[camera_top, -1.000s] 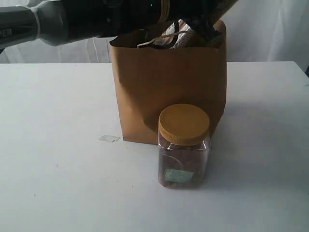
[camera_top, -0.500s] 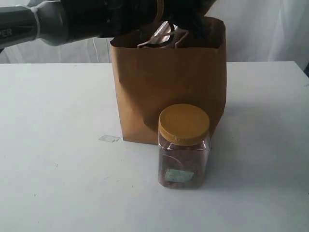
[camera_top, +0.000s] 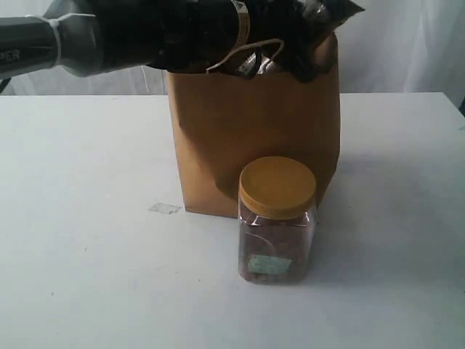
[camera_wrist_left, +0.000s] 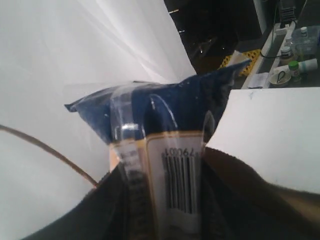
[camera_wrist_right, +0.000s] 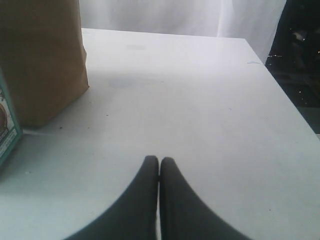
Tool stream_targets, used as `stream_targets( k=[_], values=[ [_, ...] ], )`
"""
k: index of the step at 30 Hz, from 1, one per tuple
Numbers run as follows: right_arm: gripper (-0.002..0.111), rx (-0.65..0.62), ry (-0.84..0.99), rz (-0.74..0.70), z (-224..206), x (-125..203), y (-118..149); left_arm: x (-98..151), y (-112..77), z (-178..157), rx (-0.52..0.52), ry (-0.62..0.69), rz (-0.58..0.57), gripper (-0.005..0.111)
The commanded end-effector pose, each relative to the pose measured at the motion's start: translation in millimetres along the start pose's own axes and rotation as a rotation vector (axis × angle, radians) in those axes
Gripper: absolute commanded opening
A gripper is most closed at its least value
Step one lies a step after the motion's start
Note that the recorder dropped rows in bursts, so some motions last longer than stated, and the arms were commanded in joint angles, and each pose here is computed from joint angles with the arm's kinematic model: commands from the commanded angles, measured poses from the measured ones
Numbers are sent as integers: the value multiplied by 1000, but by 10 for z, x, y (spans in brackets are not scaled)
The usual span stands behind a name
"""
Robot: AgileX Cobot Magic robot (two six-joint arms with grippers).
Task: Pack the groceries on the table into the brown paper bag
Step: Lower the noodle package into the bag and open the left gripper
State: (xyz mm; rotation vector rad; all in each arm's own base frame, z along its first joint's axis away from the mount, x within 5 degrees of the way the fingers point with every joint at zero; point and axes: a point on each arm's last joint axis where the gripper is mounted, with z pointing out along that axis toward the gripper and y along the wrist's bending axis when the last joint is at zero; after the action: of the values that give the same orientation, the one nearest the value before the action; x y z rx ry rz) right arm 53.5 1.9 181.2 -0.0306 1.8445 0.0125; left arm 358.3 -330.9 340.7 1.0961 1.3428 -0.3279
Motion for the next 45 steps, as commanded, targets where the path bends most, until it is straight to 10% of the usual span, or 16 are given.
stream_targets(
  k=[1, 13, 26, 45],
  values=[
    [0, 7, -12, 3, -3, -5, -4, 130, 8, -37, -57, 68, 2, 0],
    [0, 7, -12, 3, -3, -5, -4, 177, 87, -53, -149, 113, 24, 1],
    [0, 7, -12, 3, -3, -5, -4, 65, 40, -95, -73, 59, 20, 54],
    [0, 7, -12, 3, -3, -5, -4, -186, 119, -271, -86, -4, -85, 56]
  ],
)
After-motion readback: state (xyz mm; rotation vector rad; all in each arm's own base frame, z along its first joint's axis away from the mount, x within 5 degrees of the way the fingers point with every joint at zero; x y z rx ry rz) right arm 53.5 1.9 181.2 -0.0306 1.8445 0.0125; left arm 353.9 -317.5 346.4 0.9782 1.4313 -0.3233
